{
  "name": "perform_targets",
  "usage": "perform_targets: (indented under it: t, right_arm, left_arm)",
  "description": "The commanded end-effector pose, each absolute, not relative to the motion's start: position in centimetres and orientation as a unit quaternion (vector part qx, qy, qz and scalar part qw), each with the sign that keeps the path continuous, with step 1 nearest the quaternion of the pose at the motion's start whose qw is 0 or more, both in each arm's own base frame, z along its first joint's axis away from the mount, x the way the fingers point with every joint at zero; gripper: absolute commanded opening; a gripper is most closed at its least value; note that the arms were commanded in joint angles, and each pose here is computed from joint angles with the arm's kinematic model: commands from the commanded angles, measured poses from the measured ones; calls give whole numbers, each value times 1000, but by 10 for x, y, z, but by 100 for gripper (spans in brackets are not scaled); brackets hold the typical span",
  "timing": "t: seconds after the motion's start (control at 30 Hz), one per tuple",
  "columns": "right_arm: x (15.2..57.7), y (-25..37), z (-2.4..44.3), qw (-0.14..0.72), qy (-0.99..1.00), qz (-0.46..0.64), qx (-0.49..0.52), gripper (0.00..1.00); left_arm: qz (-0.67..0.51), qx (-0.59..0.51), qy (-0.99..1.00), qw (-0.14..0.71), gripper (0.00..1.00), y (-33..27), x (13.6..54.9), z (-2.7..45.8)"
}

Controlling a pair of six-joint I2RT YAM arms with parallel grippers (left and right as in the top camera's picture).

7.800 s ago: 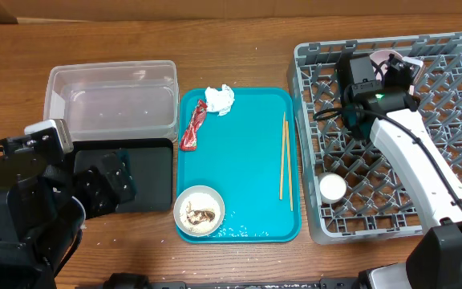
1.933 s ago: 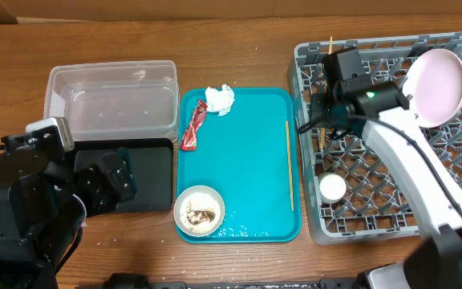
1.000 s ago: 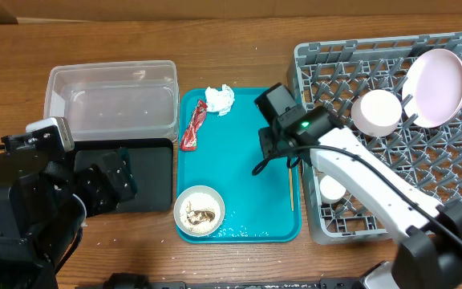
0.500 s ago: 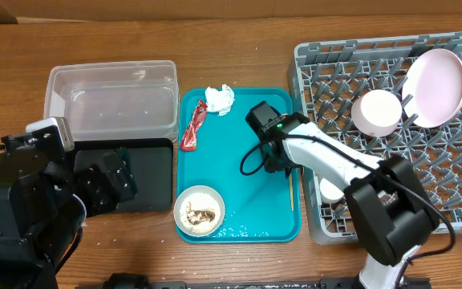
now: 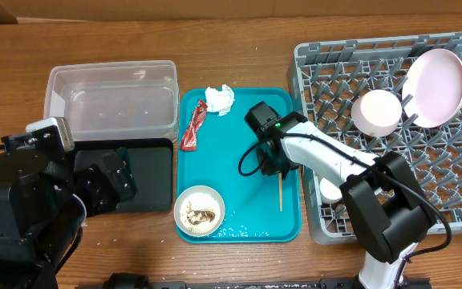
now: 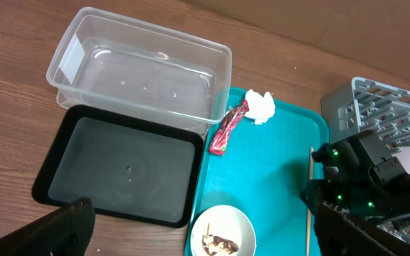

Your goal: Sort waste into correct bins and load items into the dishwasher

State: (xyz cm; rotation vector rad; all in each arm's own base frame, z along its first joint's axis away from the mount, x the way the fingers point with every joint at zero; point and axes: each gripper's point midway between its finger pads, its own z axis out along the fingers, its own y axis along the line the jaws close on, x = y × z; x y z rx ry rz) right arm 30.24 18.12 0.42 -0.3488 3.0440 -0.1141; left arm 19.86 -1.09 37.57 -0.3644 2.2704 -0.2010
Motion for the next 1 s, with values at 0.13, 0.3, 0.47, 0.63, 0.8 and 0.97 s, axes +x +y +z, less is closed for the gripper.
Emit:
perform_targets:
  t: [0.13,0.3,0.47,0.63,0.8,0.97]
  right_arm:
    - [300,179,-10,22,994,-40,-102,10]
    - [297,182,-5,15,994,-31,-103,4]
    - [311,197,47,61,993,6,-102,4]
    - [341,201,130,168,980,57,-93,4]
    - [371,158,190,262,962,44,-57,4]
    - [392,110,180,262,964,1,-54,4]
  left_arm:
    - [-76,-153,896,410,100,-8,199,379]
    - [-76,-153,896,410,100,-8,199,379]
    - [-76,-153,896,410,100,-8,199,379]
    - [-76,-153,896,410,100,-8,199,379]
    - [-76,-153,896,410,100,-8,199,379]
    - [-76,-153,896,410,100,-8,199,379]
